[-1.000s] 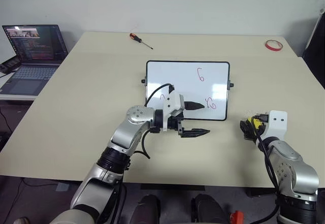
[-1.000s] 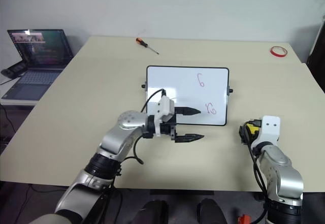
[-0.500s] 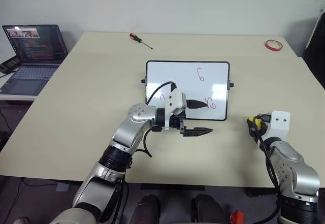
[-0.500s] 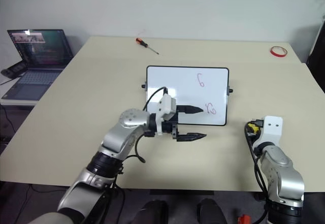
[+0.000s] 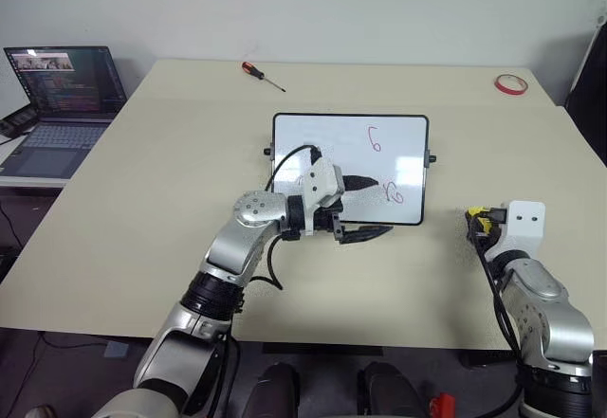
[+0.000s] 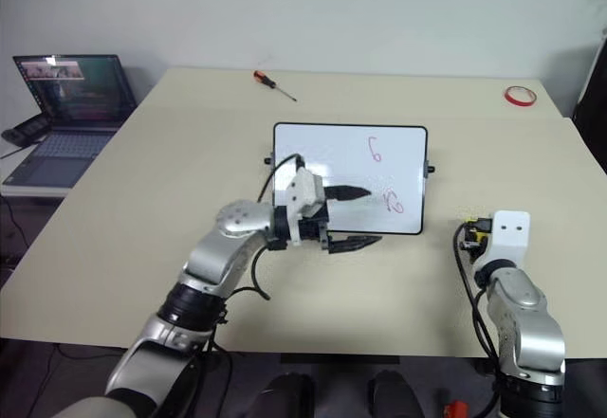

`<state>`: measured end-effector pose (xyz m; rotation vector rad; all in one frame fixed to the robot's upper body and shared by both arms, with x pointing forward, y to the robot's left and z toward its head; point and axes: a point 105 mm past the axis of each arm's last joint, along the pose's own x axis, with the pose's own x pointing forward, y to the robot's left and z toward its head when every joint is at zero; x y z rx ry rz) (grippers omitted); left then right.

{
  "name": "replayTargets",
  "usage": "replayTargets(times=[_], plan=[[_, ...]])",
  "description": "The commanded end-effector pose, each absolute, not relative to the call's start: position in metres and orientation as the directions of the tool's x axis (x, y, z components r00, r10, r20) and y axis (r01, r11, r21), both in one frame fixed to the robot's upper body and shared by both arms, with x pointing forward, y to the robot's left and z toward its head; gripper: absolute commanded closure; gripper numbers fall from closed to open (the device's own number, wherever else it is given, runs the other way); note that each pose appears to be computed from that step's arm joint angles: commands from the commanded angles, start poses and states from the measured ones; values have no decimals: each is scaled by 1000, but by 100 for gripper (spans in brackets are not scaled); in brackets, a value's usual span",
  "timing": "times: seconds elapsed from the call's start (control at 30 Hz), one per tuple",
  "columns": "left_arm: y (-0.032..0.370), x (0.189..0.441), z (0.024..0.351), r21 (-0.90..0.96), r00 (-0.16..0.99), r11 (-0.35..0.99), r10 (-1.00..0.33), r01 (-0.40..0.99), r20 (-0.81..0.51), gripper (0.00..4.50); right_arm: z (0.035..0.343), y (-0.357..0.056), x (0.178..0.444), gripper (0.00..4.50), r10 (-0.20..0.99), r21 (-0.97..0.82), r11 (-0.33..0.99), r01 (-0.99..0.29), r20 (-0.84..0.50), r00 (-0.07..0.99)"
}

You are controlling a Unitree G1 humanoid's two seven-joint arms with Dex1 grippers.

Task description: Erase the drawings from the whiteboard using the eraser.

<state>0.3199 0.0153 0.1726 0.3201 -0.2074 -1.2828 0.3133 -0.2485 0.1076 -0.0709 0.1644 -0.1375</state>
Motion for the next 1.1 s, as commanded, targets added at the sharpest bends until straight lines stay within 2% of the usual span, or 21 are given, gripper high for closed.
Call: replayTargets(times=[0.03, 0.17, 0.23, 0.4, 0.73, 1.1], plan=[[25, 329, 192, 421, 409, 398, -910, 815, 69, 0, 133, -242, 315, 330, -118, -133, 985, 113, -30, 993], [44, 346, 188, 418, 581, 572, -805, 706, 120, 0, 147, -231, 321, 330, -83, -164, 982, 92, 61, 995], [49, 349, 184, 420, 616, 602, -778, 679, 121, 0, 154, -225, 324, 330, -62, -169, 982, 79, 100, 993], [62, 360, 173, 418, 690, 667, -713, 617, 119, 0, 186, -185, 351, 330, 76, -167, 985, -36, 240, 968], [62, 369, 173, 422, 704, 687, -696, 592, 144, 0, 220, -134, 393, 330, 217, -167, 972, -168, 345, 913], [63, 372, 184, 433, 705, 696, -688, 573, 172, 0, 212, -106, 412, 330, 280, -163, 958, -237, 341, 898]])
